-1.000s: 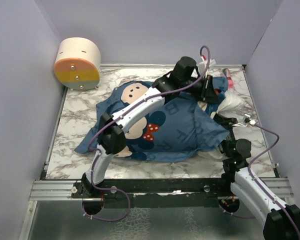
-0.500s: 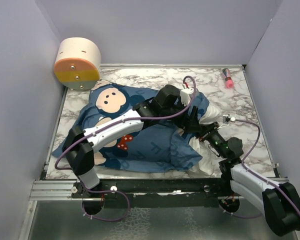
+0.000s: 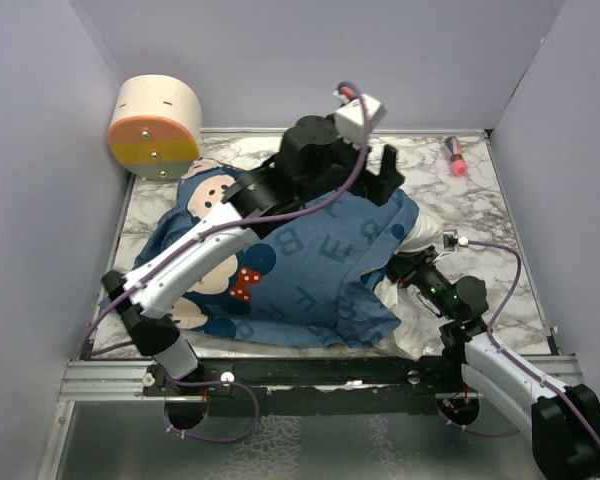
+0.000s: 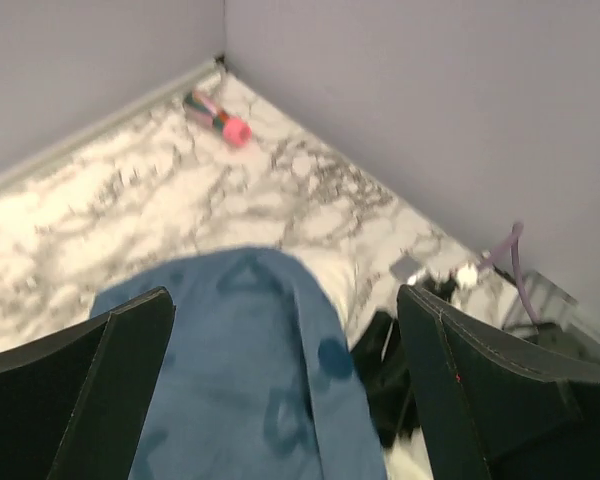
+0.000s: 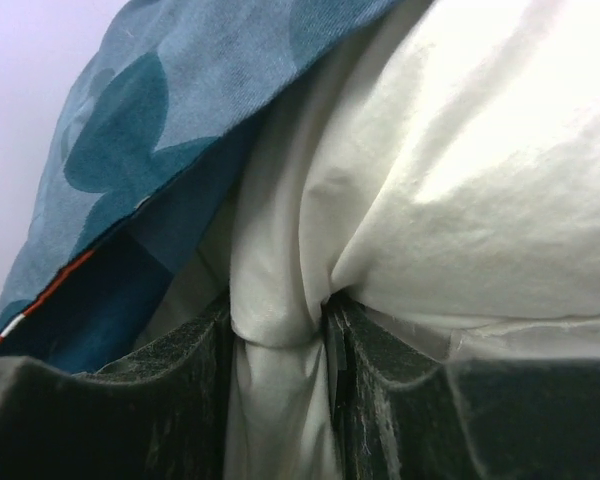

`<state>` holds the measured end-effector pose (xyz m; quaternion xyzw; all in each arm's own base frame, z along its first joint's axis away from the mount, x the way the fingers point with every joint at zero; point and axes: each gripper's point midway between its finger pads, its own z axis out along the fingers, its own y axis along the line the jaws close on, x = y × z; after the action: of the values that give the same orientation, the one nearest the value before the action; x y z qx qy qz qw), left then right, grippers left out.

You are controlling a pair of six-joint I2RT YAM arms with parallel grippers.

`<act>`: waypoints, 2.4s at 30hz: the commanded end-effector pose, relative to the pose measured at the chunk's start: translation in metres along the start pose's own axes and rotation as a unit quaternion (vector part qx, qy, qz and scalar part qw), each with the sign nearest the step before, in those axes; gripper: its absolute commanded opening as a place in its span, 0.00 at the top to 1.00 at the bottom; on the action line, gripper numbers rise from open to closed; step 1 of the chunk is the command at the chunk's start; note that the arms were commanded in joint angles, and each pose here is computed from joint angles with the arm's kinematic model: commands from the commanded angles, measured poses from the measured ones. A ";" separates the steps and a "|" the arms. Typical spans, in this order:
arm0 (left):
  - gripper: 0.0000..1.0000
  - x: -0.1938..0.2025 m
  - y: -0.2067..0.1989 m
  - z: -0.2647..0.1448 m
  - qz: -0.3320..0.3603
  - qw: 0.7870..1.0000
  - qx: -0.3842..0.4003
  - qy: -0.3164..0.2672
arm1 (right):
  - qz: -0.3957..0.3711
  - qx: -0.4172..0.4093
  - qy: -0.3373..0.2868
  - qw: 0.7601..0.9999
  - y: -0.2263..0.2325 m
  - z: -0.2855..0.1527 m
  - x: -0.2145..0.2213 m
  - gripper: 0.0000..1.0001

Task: Put the pillow into the pillowcase
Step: Stuff the pillow into the pillowcase.

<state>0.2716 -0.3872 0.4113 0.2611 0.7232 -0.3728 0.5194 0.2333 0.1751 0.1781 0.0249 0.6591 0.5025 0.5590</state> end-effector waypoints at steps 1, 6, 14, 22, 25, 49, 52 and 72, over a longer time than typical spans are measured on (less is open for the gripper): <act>0.03 0.036 0.023 0.049 0.122 0.981 -0.116 0.091 | 0.022 -0.002 0.081 0.996 -0.007 -0.010 0.041 0.65; 0.02 0.053 0.039 0.094 0.175 0.961 -0.163 0.140 | 0.023 0.010 0.079 0.997 -0.012 -0.012 0.042 0.64; 0.10 0.113 0.052 0.131 0.191 0.943 -0.189 0.198 | 0.021 0.015 0.080 0.996 -0.014 -0.014 0.043 0.64; 0.64 0.103 0.043 0.137 0.169 0.954 -0.175 0.172 | 0.022 0.014 0.083 0.996 -0.015 -0.013 0.045 0.64; 0.78 0.093 0.031 0.140 0.152 0.964 -0.153 0.152 | 0.021 0.014 0.082 0.996 -0.014 -0.013 0.044 0.64; 1.00 -0.146 -0.189 0.055 -0.102 0.876 0.411 -0.230 | -0.233 0.122 -0.325 0.909 0.104 -0.015 -0.256 0.99; 1.00 -0.169 -0.204 0.014 -0.095 0.853 0.444 -0.257 | -0.299 0.109 -0.376 0.870 0.158 -0.029 -0.310 0.99; 1.00 0.017 0.080 -0.116 -0.199 0.954 -0.062 -0.215 | -0.346 -0.084 0.164 0.920 0.149 0.188 -0.070 0.82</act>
<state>0.2693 -0.3006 0.4590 0.0529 0.5985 -0.5120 0.6138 0.3117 0.2668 0.4460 -0.3070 0.6206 0.3404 0.6362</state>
